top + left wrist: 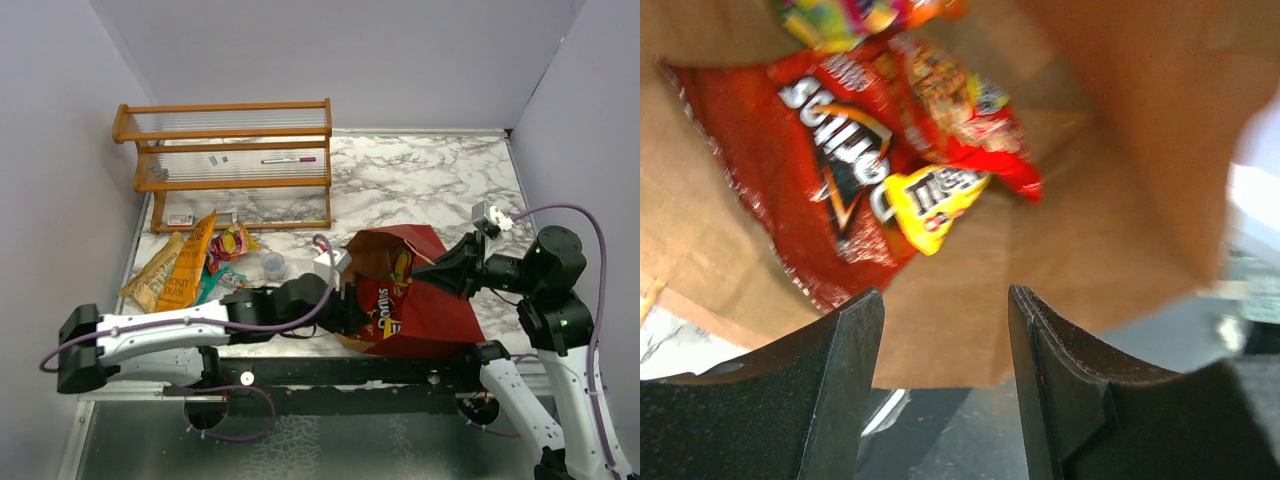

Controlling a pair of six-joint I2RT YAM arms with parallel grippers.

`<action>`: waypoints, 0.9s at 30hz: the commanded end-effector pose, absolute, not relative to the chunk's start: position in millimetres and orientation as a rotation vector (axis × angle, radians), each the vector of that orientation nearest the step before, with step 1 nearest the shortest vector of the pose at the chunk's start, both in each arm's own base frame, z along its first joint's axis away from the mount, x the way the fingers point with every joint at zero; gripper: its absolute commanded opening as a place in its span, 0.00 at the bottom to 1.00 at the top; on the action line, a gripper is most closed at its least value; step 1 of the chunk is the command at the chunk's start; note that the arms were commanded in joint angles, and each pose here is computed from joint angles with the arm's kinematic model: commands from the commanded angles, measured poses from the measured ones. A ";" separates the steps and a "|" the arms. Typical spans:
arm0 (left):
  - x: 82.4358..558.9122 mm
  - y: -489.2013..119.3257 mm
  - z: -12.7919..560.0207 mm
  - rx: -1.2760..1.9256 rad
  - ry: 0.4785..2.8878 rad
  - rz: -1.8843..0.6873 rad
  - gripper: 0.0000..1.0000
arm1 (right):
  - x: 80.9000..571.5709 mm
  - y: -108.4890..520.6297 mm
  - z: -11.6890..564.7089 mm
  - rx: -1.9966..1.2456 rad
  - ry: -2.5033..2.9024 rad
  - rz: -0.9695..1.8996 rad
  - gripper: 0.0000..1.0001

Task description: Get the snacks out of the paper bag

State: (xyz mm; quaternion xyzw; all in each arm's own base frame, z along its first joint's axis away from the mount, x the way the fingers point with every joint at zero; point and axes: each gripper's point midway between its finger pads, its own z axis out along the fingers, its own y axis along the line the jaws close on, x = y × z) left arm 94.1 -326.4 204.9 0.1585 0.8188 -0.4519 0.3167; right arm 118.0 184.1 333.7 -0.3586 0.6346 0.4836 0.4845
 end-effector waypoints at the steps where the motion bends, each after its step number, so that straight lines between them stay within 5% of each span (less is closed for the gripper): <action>1: 124.6 -321.9 157.7 0.214 2.302 -0.773 0.55 | 116.9 178.9 350.3 -0.857 1.516 1.088 0.02; 11: 125.8 -338.3 101.4 0.121 2.429 -0.654 0.52 | 120.0 171.5 356.8 -0.806 1.497 0.998 0.02; 27: 106.5 -362.2 72.0 0.033 2.529 -0.814 0.53 | 118.8 165.6 363.1 -0.751 1.479 0.951 0.02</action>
